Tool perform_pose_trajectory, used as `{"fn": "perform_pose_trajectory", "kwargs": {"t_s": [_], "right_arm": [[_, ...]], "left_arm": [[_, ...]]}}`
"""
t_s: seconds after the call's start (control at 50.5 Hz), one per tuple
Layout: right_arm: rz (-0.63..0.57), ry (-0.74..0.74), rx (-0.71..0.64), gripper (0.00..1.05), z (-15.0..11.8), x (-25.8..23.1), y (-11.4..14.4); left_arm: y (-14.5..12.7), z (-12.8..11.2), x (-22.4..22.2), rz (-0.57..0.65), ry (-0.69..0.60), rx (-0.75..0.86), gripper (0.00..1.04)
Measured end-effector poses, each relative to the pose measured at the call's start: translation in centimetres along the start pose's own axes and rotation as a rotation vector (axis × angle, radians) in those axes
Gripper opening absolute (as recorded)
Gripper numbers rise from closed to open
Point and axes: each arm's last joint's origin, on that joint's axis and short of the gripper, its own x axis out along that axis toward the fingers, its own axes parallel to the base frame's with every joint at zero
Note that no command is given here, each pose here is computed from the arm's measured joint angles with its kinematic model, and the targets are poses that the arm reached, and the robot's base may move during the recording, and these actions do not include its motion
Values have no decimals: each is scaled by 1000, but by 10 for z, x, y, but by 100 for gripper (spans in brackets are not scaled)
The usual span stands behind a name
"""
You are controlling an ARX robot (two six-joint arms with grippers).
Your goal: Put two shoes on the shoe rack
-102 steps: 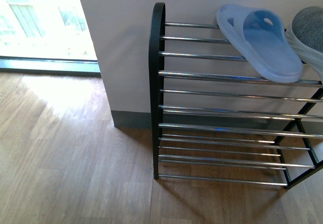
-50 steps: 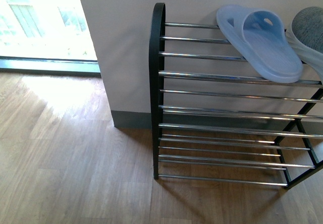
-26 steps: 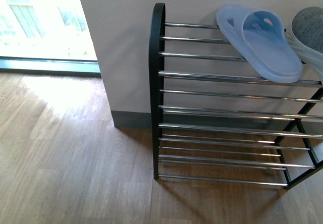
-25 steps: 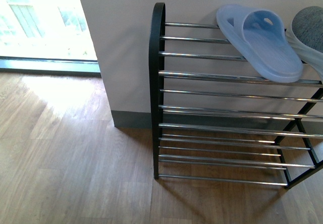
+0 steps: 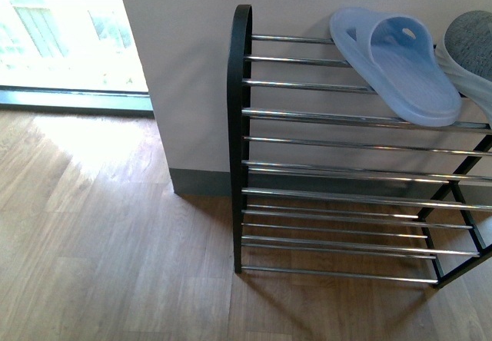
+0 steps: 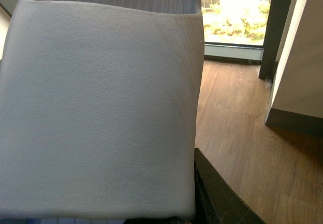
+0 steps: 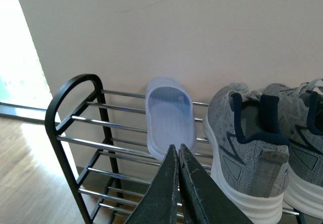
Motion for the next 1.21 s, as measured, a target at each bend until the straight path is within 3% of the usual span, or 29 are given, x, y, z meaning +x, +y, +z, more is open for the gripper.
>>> {"fn": "perform_pose_trajectory", "kwargs": {"t_s": [1.11,1.209], "right_arm": [[0,3,0,2,-2,-25,0],[0,3,0,12,-2,-25,0]], "left_arm": [[0,0,0,0,0,0,2],[0,0,0,0,0,0,2]]}}
